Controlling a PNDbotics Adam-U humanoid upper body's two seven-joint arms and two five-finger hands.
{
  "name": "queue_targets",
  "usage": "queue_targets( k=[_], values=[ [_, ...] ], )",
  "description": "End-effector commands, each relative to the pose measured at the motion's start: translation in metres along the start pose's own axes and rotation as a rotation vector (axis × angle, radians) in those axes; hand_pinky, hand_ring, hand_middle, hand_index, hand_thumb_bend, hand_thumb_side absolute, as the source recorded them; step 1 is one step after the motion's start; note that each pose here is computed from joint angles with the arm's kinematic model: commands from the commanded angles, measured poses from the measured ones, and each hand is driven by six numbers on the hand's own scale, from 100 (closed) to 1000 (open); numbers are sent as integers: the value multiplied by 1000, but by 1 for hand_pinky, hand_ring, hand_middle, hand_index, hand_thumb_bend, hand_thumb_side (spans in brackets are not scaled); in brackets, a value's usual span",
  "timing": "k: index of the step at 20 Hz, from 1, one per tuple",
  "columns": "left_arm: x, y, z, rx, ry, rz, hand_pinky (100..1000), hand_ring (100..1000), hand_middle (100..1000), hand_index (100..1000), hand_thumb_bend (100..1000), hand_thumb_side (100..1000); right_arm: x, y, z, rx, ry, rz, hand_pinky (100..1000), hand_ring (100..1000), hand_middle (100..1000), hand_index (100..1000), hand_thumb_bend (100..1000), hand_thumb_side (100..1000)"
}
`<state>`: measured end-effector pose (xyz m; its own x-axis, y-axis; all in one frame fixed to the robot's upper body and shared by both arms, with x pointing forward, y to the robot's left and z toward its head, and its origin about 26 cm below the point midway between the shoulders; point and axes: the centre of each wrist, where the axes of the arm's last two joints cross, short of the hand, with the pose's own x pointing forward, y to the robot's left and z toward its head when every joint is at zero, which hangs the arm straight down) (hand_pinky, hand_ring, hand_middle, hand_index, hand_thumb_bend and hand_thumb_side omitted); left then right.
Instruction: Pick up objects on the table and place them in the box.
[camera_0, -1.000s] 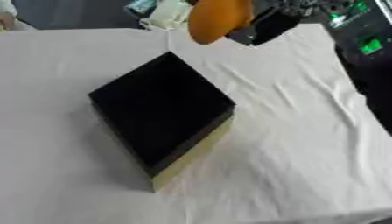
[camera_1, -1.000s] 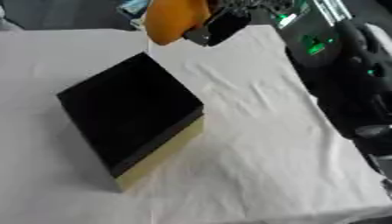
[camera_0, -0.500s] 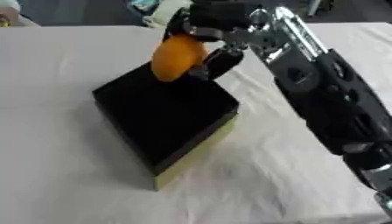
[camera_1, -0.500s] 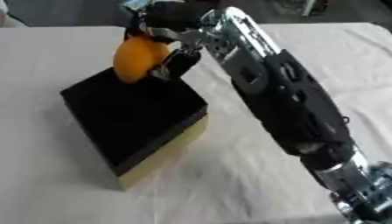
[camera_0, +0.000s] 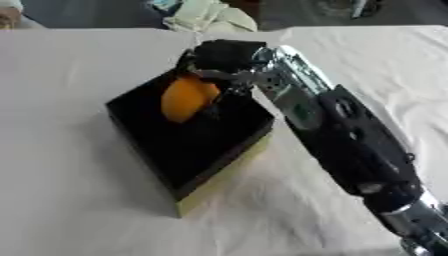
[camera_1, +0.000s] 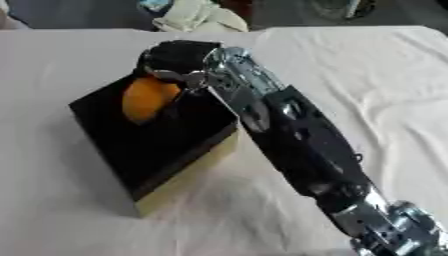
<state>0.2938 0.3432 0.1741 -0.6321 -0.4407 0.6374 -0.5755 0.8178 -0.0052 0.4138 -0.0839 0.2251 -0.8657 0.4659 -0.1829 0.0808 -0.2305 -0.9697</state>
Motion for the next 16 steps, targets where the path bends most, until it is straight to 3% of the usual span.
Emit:
queue_targets(
  k=[1,4,7,11,14,15,16],
  values=[
    [8,0,-7,-6,-40,7,439,470,643,513,189,628,-1,-3,-3,13,7,42,490,602,599,760,100,222],
    [8,0,-7,-7,-39,7,439,470,643,512,188,630,-1,-2,-3,14,13,74,605,690,689,832,205,373],
    [8,0,-7,-8,-38,7,439,470,643,512,187,630,0,-3,-3,28,6,119,696,797,783,895,251,517],
    [8,0,-7,-8,-38,7,439,470,643,513,188,630,-1,0,-3,58,-9,133,761,857,839,928,296,645],
    [8,0,-7,-8,-38,6,439,470,644,513,188,630,-1,-2,-2,54,-11,143,796,885,855,948,373,687],
    [8,0,-7,-8,-37,6,439,470,644,513,190,629,0,-4,-1,52,-13,151,811,898,864,970,465,720],
    [8,0,-7,-8,-37,6,439,470,644,513,189,629,0,-5,0,50,-13,161,812,899,864,970,473,723]
  ],
)
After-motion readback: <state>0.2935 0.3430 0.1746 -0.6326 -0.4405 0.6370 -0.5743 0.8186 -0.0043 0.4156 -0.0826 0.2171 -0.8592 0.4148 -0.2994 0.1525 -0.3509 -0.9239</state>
